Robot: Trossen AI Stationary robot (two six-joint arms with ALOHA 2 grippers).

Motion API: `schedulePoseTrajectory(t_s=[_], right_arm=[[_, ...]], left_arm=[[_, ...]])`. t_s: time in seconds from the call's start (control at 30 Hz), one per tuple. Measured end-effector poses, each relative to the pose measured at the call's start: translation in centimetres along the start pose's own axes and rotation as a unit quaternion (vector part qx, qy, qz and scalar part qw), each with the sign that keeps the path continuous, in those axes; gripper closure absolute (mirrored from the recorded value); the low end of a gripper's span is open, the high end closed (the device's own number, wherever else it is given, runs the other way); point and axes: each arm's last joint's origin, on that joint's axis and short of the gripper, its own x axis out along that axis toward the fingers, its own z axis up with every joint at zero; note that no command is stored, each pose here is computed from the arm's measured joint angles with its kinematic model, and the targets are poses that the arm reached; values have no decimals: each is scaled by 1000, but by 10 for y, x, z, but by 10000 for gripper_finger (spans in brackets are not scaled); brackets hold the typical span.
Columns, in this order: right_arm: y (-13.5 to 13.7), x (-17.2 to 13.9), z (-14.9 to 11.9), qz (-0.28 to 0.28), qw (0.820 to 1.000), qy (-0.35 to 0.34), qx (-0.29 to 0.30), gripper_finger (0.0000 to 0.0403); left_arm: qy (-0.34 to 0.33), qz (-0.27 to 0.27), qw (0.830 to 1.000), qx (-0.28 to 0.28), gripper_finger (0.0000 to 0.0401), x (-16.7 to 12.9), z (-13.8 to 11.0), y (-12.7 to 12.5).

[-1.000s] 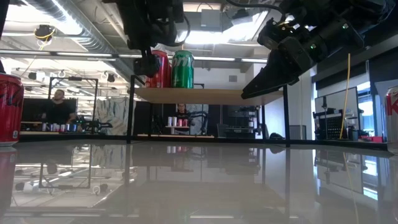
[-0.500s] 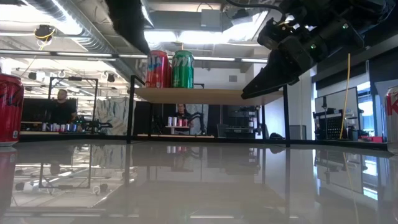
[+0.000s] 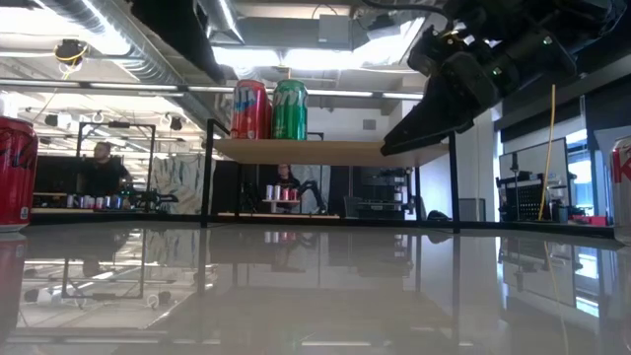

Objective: Place canned beverage on shelf
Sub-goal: Put the top silver soda can on the shelf

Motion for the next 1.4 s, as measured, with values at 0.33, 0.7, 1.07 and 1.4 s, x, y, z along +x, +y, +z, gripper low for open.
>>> schedulePoseTrajectory(t_s=[0.33, 0.7, 1.07, 1.4], right_arm=[[11, -21, 23, 11, 997, 69, -13, 33], [12, -95, 56, -60, 966, 239, 84, 33], [1, -148, 35, -194, 868, 412, 198, 33], [1, -156, 28, -213, 823, 463, 251, 33]], left_arm=[[-173, -85, 981, -18, 42, 45, -22, -25], [-218, -84, 972, -34, 42, 64, -48, -22], [-225, -87, 970, -40, 42, 64, -47, -22], [-228, -87, 969, -43, 42, 63, -47, -22]])
